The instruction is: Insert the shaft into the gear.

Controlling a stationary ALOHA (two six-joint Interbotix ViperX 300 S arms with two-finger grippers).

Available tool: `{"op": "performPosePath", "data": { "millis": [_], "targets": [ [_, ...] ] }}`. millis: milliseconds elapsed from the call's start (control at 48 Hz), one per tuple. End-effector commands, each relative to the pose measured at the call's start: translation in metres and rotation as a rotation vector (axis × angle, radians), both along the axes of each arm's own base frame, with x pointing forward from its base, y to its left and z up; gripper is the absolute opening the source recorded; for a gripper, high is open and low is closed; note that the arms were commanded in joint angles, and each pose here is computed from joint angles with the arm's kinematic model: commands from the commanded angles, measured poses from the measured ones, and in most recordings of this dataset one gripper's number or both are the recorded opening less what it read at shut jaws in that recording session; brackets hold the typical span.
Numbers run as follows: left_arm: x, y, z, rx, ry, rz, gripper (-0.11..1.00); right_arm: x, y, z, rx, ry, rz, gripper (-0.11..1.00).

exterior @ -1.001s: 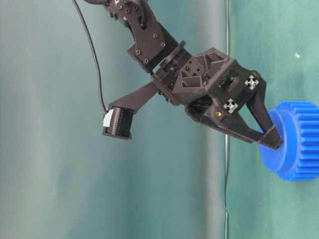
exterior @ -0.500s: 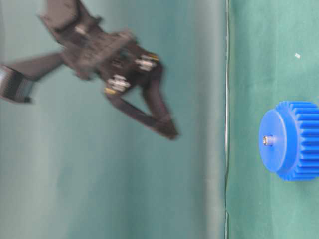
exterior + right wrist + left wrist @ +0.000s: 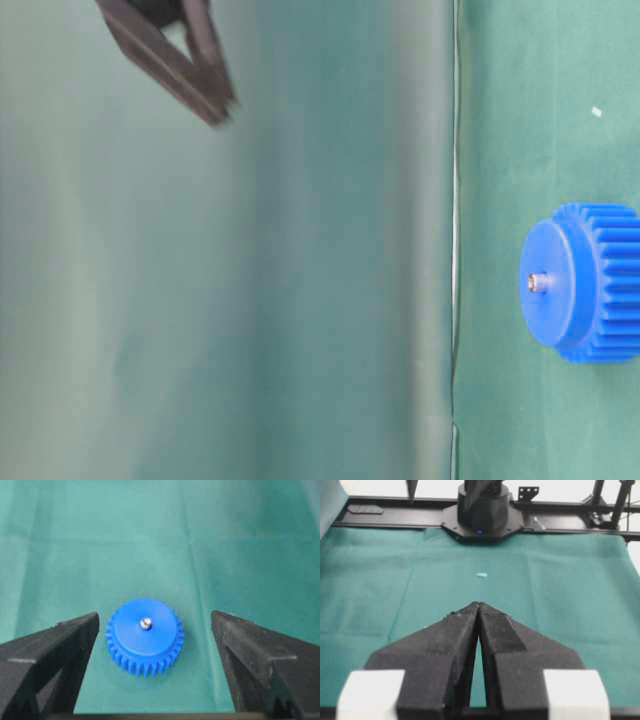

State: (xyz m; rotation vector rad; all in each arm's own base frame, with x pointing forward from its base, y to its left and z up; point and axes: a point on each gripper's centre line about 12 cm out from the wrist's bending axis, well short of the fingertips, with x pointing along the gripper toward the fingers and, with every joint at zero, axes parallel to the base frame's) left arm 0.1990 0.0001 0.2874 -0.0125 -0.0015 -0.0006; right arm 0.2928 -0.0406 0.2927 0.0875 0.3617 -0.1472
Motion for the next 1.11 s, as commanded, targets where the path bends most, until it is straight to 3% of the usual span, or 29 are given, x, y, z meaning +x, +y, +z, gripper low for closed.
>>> {"op": "performPosePath", "data": {
  "millis": [0,209,396,1084],
  "targets": [
    [0.002,0.000,0.011,0.002,-0.029,0.001,0.00,-0.019,0.003,0.013,-0.007,-0.064,0.001,0.93],
    [0.002,0.000,0.011,0.002,-0.028,0.001,0.00,-0.061,0.009,0.012,-0.017,-0.125,0.001,0.93],
    [0.002,0.000,0.011,0.002,-0.028,0.001,0.00,-0.080,0.011,0.005,-0.018,-0.149,0.001,0.93],
    [0.002,0.000,0.011,0.000,-0.028,0.001,0.00,-0.074,0.011,-0.012,-0.005,-0.101,-0.001,0.93]
  ]
}}
